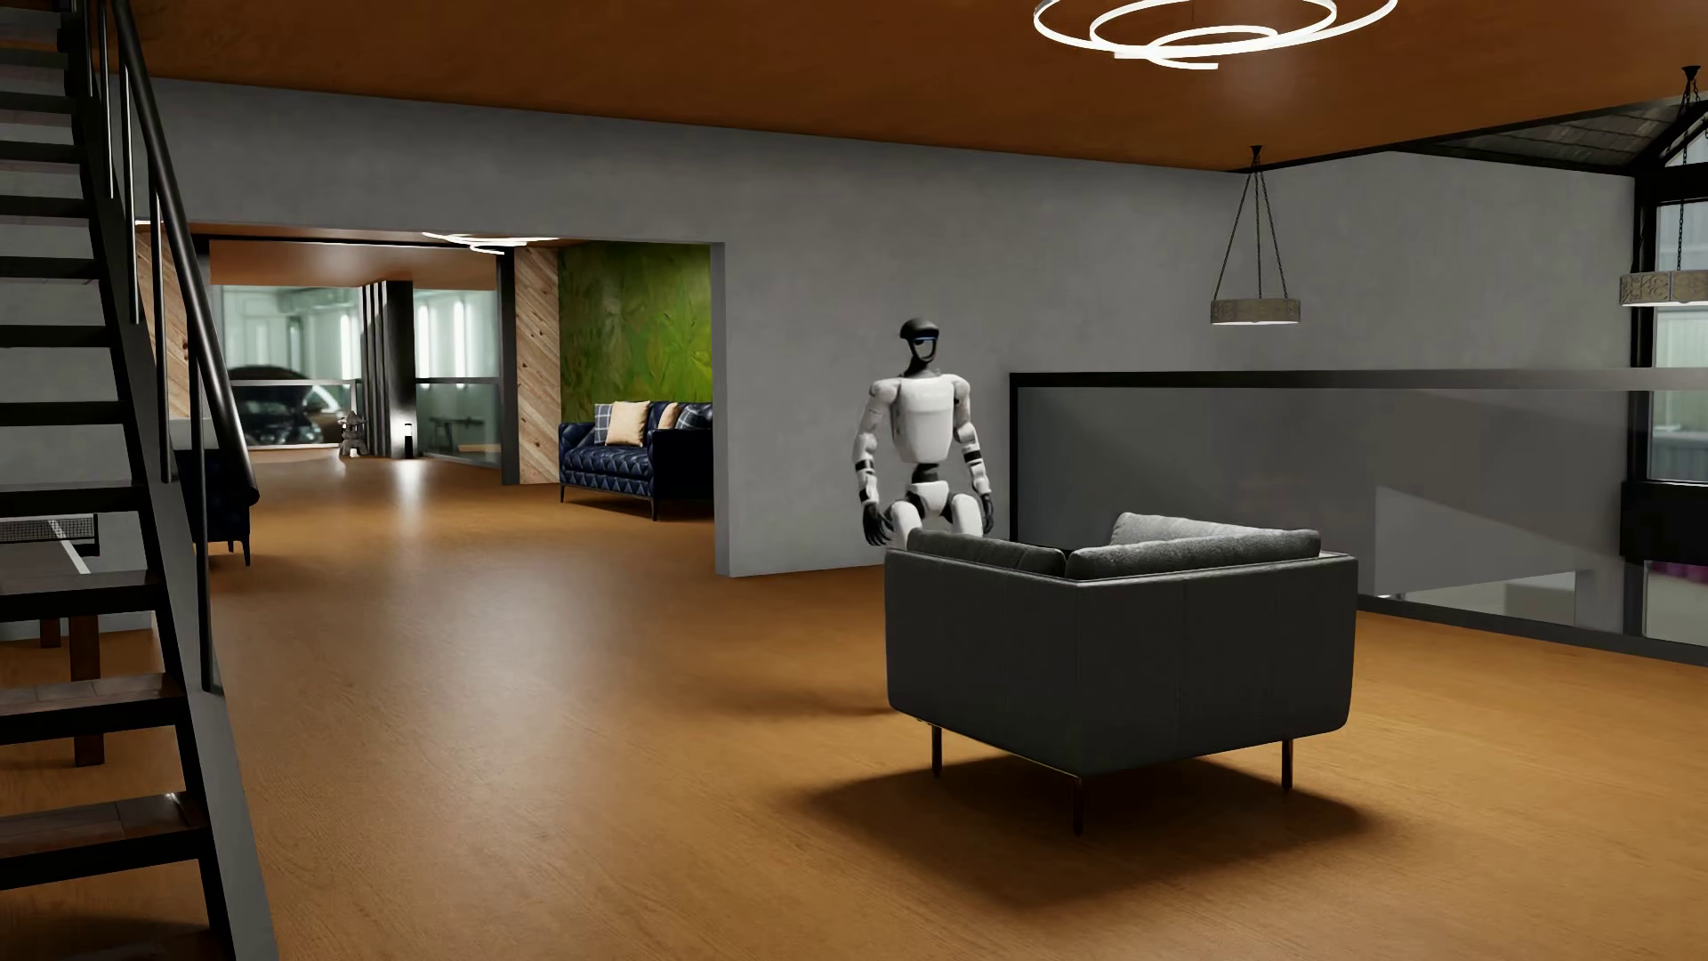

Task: Move towards the leather armchair

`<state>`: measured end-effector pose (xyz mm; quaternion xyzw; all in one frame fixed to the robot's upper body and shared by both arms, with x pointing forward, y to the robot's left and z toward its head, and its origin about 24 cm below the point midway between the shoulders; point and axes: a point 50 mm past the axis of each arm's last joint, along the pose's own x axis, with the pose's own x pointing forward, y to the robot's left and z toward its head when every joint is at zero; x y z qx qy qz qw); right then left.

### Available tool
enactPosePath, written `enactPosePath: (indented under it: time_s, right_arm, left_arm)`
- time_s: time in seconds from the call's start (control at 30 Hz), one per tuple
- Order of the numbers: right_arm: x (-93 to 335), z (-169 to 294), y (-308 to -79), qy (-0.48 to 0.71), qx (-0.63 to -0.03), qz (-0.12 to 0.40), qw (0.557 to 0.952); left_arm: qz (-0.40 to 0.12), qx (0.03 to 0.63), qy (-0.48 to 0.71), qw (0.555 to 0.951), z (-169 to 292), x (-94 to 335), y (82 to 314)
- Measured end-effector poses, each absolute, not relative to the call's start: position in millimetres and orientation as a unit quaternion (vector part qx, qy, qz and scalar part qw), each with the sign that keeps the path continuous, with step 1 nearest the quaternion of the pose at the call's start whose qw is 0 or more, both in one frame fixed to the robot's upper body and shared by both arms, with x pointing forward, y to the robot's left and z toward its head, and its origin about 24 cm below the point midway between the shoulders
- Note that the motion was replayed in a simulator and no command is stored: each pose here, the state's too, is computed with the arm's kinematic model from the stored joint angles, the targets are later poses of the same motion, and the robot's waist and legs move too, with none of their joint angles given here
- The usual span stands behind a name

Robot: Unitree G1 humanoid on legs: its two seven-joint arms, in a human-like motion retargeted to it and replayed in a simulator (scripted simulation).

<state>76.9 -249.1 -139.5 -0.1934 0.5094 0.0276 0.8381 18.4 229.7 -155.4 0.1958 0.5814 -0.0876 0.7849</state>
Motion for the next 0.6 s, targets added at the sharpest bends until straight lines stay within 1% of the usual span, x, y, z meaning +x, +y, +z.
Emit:
enactPosePath:
  time_s: [0.07, 0.2, 0.27, 0.3, 0.37, 0.43, 0.5, 0.6]
  right_arm:
    - [30, -151, -248, 0.574, -0.186, 0.033, 0.797]
    - [-65, -159, -239, 0.696, -0.165, 0.043, 0.697]
    - [-93, -157, -234, 0.73, -0.163, 0.057, 0.661]
    - [-99, -157, -232, 0.736, -0.164, 0.064, 0.654]
    - [-96, -157, -231, 0.73, -0.165, 0.068, 0.659]
    - [-79, -158, -233, 0.709, -0.168, 0.066, 0.682]
    - [-52, -160, -235, 0.677, -0.171, 0.058, 0.713]
    - [2, -158, -238, 0.611, -0.172, 0.042, 0.771]
  left_arm:
    - [-0.085, 0.185, 0.59, 0.781, -157, 10, 226]
    - [-0.086, 0.18, 0.609, 0.768, -159, -6, 224]
    - [-0.087, 0.18, 0.615, 0.762, -160, -9, 224]
    - [-0.087, 0.181, 0.617, 0.761, -160, -9, 224]
    - [-0.086, 0.18, 0.617, 0.761, -160, -9, 224]
    - [-0.087, 0.181, 0.615, 0.762, -160, -7, 224]
    - [-0.091, 0.183, 0.613, 0.763, -160, -5, 223]
    - [-0.096, 0.187, 0.608, 0.766, -160, 0, 223]
